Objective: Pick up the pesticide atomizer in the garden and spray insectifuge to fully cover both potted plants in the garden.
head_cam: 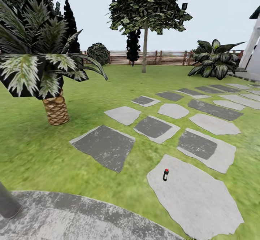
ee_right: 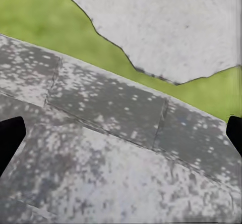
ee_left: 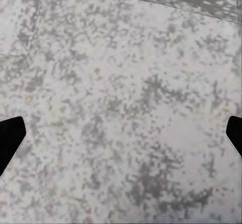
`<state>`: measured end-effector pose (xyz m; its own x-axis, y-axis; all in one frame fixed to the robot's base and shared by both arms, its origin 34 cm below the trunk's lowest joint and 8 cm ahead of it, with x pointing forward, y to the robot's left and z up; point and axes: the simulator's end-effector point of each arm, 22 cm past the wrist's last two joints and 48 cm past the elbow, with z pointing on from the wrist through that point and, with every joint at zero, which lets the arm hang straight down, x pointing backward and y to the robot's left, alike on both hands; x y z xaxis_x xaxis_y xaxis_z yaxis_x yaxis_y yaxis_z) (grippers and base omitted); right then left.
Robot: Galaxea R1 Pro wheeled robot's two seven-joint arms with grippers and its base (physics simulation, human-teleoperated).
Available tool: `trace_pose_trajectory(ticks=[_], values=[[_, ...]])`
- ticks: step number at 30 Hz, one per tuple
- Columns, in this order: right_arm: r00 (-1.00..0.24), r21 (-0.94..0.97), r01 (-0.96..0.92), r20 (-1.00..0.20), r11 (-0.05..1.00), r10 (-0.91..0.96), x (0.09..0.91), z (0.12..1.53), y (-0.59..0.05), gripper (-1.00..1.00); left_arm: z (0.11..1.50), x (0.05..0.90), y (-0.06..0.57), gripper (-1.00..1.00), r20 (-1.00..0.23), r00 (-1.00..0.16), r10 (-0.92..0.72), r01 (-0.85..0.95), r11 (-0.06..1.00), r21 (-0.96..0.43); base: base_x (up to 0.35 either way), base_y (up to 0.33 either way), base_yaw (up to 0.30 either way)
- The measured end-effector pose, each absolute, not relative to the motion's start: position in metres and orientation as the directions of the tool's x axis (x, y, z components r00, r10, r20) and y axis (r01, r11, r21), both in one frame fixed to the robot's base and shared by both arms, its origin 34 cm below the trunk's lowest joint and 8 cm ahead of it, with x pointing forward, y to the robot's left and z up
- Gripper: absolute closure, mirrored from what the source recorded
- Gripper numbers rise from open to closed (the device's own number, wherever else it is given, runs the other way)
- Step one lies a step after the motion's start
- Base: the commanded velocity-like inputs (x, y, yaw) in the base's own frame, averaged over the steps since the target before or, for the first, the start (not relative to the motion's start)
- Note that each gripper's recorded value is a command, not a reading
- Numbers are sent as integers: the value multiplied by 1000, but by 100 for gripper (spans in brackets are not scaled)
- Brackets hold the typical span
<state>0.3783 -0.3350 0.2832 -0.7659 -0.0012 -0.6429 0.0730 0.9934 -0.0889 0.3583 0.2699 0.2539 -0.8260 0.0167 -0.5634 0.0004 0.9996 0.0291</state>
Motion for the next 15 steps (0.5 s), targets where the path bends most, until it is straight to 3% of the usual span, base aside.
trace_pose_trajectory(ticks=[15], values=[[-766,-89,73,-642,993,-1,378,283,-335,-100,254,358,270,-100,-563,-826,17,0,1000,29,13,9,-299]])
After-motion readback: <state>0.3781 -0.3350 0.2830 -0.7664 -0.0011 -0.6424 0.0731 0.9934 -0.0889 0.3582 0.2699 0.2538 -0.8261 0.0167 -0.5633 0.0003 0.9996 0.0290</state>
